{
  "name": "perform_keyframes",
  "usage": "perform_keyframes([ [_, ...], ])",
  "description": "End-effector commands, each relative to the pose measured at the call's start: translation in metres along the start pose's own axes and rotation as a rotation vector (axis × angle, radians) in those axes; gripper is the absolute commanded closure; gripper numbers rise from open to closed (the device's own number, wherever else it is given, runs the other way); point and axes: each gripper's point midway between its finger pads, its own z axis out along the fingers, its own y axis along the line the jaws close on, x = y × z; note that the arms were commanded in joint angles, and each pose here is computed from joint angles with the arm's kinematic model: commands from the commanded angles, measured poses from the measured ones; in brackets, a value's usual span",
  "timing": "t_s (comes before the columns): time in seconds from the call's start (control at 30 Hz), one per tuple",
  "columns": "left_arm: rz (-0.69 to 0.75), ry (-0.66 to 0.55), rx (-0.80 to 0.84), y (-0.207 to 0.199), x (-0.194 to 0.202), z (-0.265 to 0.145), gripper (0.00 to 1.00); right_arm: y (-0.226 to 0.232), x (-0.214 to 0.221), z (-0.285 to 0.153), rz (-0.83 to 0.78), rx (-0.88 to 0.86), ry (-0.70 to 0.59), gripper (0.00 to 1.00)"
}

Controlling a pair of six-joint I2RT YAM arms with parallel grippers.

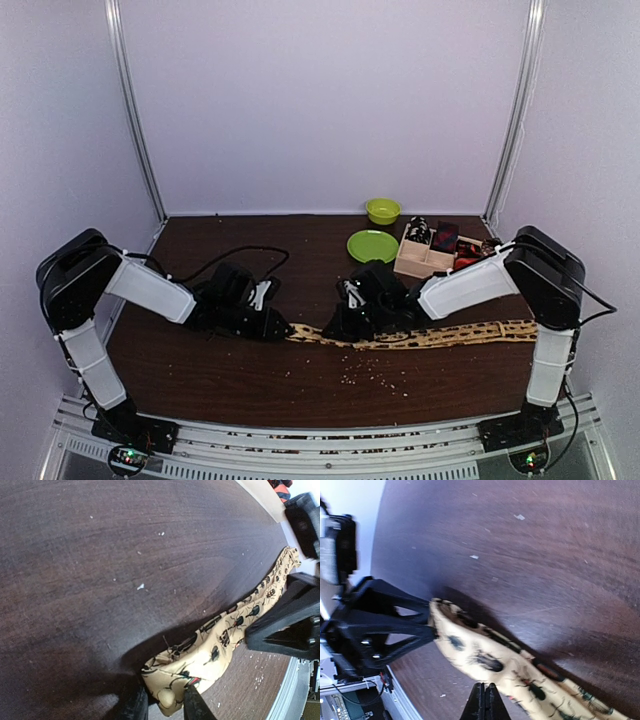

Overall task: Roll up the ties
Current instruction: Pick up the tie from the center of the board.

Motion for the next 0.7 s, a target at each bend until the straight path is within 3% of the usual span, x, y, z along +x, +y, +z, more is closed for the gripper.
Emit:
perform_keyframes([
  [0.0, -0.001, -0.021, 0.030, -0.002, -0.003, 0.002, 0.72, 0.024, -0.016, -0.016, -0.034, -0.039, -0.061, 0.99],
  [0.37, 0.004, -0.043, 0.042, -0.008, -0.010, -0.003, 0.81, -0.029, 0.005, 0.014, 0.000, 0.108, 0.024, 1.00],
  [0.53, 0.031, -0.058, 0.085, -0.020, -0.014, -0.009, 0.98, -0.040, 0.011, 0.020, 0.014, 0.127, 0.041, 1.00],
  [0.67, 0.063, -0.088, 0.176, -0.042, -0.020, -0.021, 1.00, -0.037, 0.011, 0.021, 0.013, 0.119, 0.047, 1.00],
])
